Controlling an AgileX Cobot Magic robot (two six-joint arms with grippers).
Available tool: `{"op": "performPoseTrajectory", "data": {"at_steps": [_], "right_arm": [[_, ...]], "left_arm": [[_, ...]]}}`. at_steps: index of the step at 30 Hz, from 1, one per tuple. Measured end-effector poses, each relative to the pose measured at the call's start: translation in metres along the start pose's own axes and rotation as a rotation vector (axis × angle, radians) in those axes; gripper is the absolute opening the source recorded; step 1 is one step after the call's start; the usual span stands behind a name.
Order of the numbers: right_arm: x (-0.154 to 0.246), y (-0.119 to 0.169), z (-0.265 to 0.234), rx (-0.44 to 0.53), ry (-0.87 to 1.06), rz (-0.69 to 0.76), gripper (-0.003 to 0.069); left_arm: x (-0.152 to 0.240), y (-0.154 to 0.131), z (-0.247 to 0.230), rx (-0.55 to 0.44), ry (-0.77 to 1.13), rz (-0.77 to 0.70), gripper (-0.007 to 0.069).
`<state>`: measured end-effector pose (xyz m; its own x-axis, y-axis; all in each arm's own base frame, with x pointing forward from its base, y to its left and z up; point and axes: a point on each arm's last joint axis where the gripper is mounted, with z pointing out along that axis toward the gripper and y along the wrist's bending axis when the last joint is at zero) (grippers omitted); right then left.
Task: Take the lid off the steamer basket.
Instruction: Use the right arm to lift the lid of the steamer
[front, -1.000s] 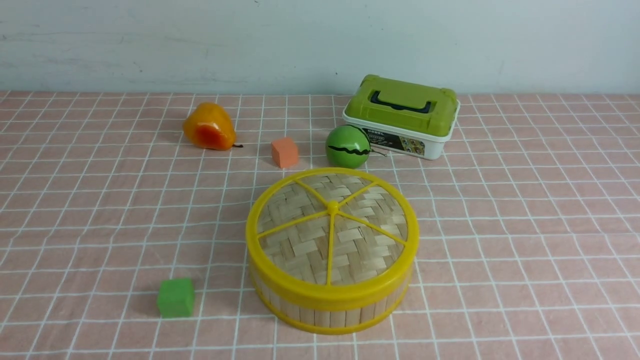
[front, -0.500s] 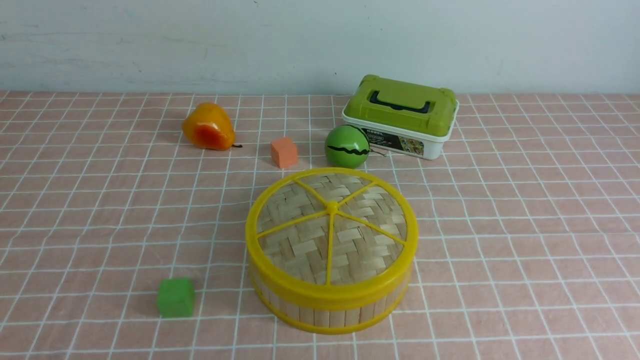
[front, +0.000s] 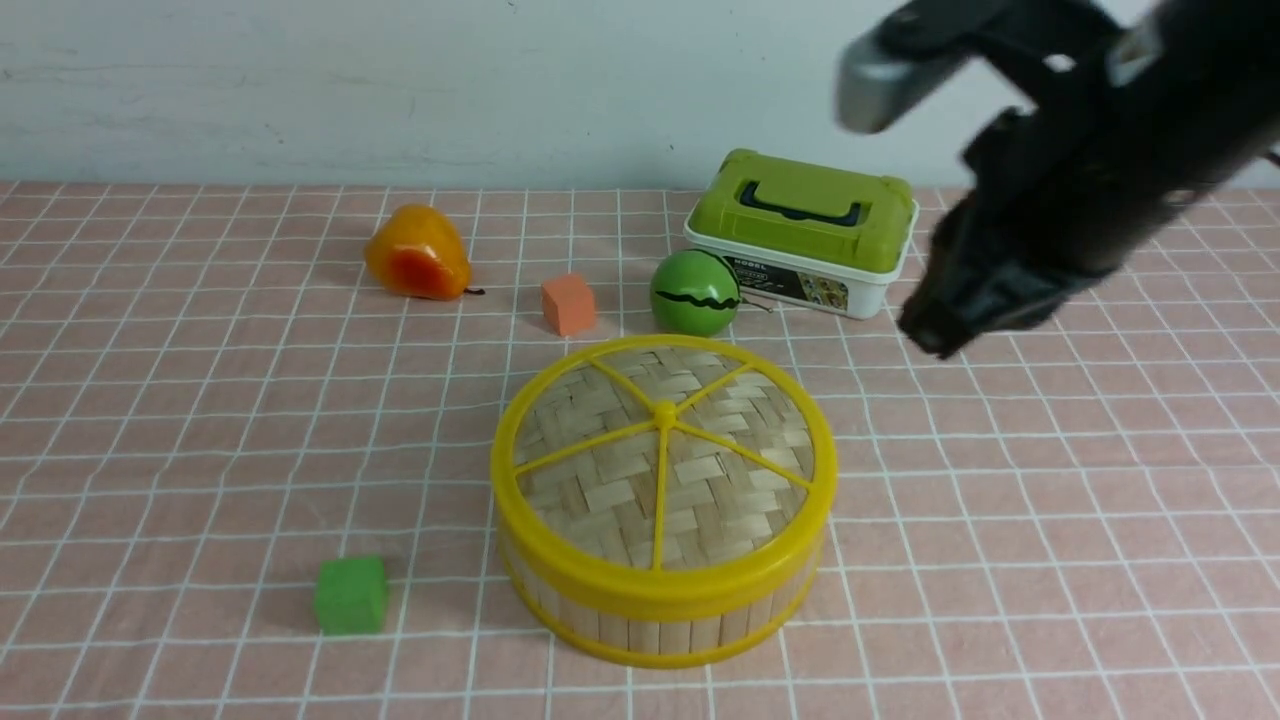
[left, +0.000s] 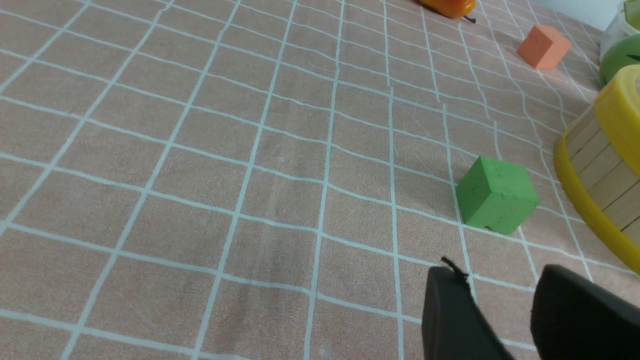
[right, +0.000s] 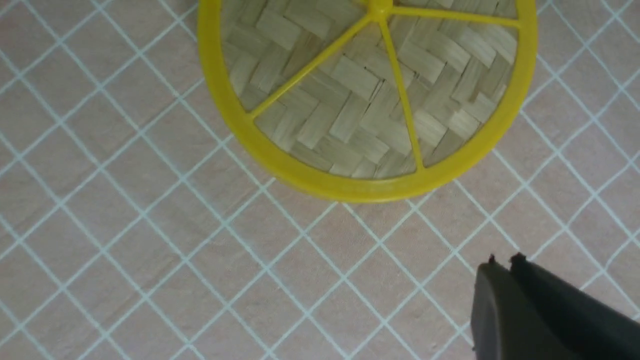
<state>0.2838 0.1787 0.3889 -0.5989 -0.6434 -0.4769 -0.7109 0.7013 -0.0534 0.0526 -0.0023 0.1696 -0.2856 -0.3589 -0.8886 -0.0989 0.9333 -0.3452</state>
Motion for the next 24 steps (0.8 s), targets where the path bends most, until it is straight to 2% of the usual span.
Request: {"op": "performPoseTrajectory", "data": {"at_steps": [3, 8, 9, 10, 11, 12, 13, 16, 20, 24], "right_arm": [[-0.022, 0.006, 0.033, 0.027, 0.045, 0.000, 0.0032], [-0.051, 0.009, 0.072, -0.003, 0.051, 0.037, 0.0126], [-0.059, 0.008, 0.088, -0.016, 0.059, 0.064, 0.0192], [-0.061, 0.008, 0.089, -0.019, 0.053, 0.067, 0.0200], [-0.067, 0.007, 0.105, -0.028, 0.063, 0.083, 0.0270], [-0.067, 0.007, 0.104, -0.028, 0.059, 0.083, 0.0278], [-0.070, 0.007, 0.117, -0.031, 0.070, 0.088, 0.0328], [-0.072, 0.006, 0.135, -0.040, 0.094, 0.093, 0.0398], [-0.069, 0.006, 0.159, -0.050, 0.138, 0.098, 0.0427], [-0.066, 0.006, 0.174, -0.057, 0.168, 0.100, 0.0414]], "left_arm": [[0.000, 0.000, 0.000, 0.000, 0.000, 0.000, 0.0239], [0.000, 0.000, 0.000, 0.000, 0.000, 0.000, 0.0239], [0.000, 0.000, 0.000, 0.000, 0.000, 0.000, 0.0239], [0.000, 0.000, 0.000, 0.000, 0.000, 0.000, 0.0239], [0.000, 0.000, 0.000, 0.000, 0.000, 0.000, 0.0239], [0.000, 0.000, 0.000, 0.000, 0.000, 0.000, 0.0239], [0.000, 0.000, 0.000, 0.000, 0.000, 0.000, 0.0239], [0.000, 0.000, 0.000, 0.000, 0.000, 0.000, 0.0239], [0.000, 0.000, 0.000, 0.000, 0.000, 0.000, 0.0239], [0.000, 0.000, 0.000, 0.000, 0.000, 0.000, 0.0239]]}}
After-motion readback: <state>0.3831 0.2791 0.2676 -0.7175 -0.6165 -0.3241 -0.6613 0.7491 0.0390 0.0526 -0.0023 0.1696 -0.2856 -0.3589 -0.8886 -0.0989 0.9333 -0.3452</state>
